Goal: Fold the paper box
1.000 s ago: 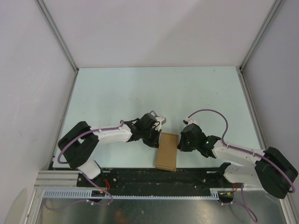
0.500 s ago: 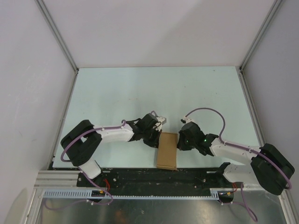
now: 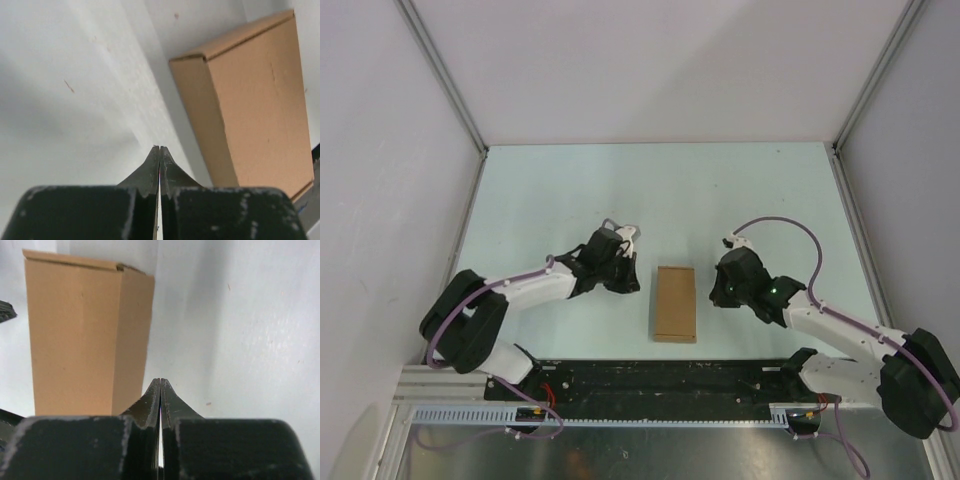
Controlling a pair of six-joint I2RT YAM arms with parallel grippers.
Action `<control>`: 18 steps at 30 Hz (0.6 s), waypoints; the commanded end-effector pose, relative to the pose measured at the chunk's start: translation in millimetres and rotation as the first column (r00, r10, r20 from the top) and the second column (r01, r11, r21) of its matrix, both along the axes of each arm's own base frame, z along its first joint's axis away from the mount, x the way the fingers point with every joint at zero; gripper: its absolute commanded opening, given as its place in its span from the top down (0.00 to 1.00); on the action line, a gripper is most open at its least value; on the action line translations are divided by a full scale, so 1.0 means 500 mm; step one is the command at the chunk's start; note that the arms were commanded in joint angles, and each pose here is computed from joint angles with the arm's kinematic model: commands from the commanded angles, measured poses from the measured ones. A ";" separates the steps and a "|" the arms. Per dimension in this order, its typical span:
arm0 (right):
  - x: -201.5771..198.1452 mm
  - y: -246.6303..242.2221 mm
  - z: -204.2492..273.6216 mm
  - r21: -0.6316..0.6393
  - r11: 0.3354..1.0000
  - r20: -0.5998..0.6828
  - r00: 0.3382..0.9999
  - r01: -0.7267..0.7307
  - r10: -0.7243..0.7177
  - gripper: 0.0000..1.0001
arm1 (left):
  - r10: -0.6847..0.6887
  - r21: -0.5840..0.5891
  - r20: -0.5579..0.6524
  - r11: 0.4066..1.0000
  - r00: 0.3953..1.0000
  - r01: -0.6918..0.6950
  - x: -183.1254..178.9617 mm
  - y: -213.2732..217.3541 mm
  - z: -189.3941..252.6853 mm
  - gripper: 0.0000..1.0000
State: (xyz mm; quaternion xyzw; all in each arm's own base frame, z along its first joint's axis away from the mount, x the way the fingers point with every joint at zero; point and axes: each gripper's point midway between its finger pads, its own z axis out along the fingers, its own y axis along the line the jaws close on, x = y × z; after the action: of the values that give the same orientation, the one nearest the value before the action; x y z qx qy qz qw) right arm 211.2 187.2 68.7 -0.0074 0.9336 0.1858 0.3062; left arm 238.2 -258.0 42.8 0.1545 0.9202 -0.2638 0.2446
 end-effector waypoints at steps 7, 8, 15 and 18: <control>-0.101 -0.004 -0.021 -0.079 0.997 -0.097 0.995 -0.027 0.019 0.98 | -0.019 -0.057 -0.003 0.998 1.000 0.019 -0.112 -0.008 0.011 1.00; -0.108 0.003 -0.023 -0.067 0.997 -0.100 0.995 -0.030 0.023 0.99 | -0.006 -0.061 -0.001 0.998 1.000 0.006 -0.116 -0.012 0.014 1.00; -0.131 0.024 -0.055 -0.008 0.999 -0.114 0.993 -0.040 0.038 1.00 | -0.001 -0.104 0.000 0.995 1.000 0.001 -0.157 -0.041 0.019 1.00; -0.133 0.032 -0.071 -0.001 0.999 -0.125 0.991 -0.040 0.040 1.00 | -0.021 -0.112 -0.014 0.993 1.000 0.019 -0.168 -0.058 0.009 1.00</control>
State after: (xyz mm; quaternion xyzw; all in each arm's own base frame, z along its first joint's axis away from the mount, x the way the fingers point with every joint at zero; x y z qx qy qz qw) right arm 138.2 188.8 32.0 -0.0358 0.9584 0.1640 0.2307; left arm 152.4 -275.7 45.5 0.1687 0.9084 -0.3032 0.2332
